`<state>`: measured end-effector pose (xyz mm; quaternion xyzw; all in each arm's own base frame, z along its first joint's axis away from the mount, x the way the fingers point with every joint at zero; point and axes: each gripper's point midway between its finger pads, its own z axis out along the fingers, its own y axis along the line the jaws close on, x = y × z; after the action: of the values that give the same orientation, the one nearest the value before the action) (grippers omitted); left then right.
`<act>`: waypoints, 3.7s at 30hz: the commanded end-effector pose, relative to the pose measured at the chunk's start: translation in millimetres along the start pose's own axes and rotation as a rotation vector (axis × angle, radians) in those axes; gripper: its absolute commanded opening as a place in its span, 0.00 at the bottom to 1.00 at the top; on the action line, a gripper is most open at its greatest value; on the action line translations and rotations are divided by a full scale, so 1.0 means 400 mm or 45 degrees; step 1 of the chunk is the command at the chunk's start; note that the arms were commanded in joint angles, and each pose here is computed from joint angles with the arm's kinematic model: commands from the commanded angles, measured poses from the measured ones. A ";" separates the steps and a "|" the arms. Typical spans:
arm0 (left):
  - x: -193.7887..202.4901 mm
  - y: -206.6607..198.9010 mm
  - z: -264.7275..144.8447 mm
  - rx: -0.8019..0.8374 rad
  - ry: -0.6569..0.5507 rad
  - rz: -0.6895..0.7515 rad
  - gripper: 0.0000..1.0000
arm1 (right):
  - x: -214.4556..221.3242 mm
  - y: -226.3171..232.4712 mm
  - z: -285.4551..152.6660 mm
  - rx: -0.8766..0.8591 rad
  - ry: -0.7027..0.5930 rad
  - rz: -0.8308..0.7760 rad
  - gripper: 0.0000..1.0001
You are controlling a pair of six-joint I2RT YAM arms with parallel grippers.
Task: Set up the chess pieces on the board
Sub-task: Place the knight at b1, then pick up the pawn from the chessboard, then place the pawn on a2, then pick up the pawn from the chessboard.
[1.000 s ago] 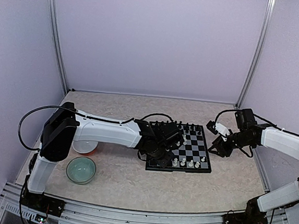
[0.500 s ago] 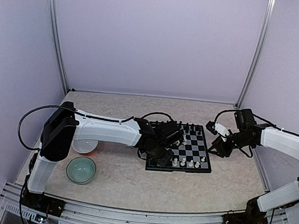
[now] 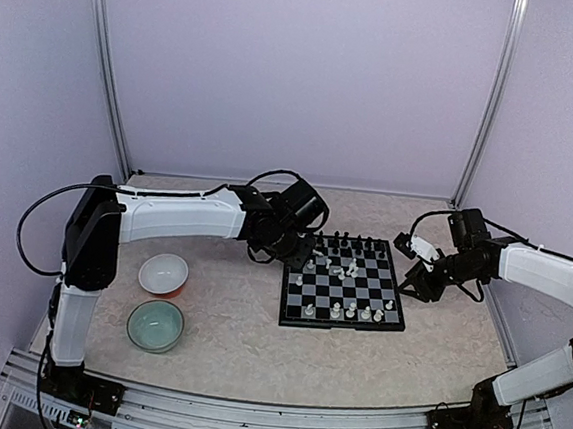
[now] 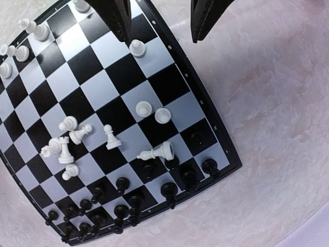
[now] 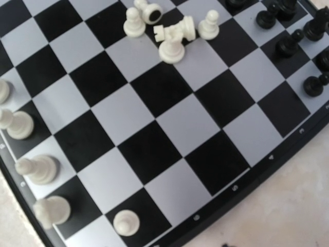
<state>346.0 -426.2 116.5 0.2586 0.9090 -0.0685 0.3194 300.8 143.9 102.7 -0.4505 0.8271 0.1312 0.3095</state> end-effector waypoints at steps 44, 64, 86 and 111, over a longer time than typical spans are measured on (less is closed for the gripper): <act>0.113 -0.066 -0.002 0.061 0.139 0.067 0.03 | 0.025 0.017 0.021 -0.029 0.052 -0.007 0.46; 0.167 -0.084 0.080 0.120 0.228 0.080 0.03 | 0.036 0.017 0.030 -0.034 0.073 0.002 0.46; -0.044 -0.032 0.049 0.053 -0.007 0.019 0.33 | 0.036 0.018 0.031 -0.036 0.078 -0.001 0.46; -0.056 -0.003 0.226 0.078 0.010 -0.056 0.33 | 0.046 0.021 0.038 -0.046 0.096 -0.001 0.46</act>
<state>400.3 -455.1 59.9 0.2506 0.9168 -0.0869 0.2984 300.0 142.5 87.6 -0.4524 0.8351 0.1265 0.2863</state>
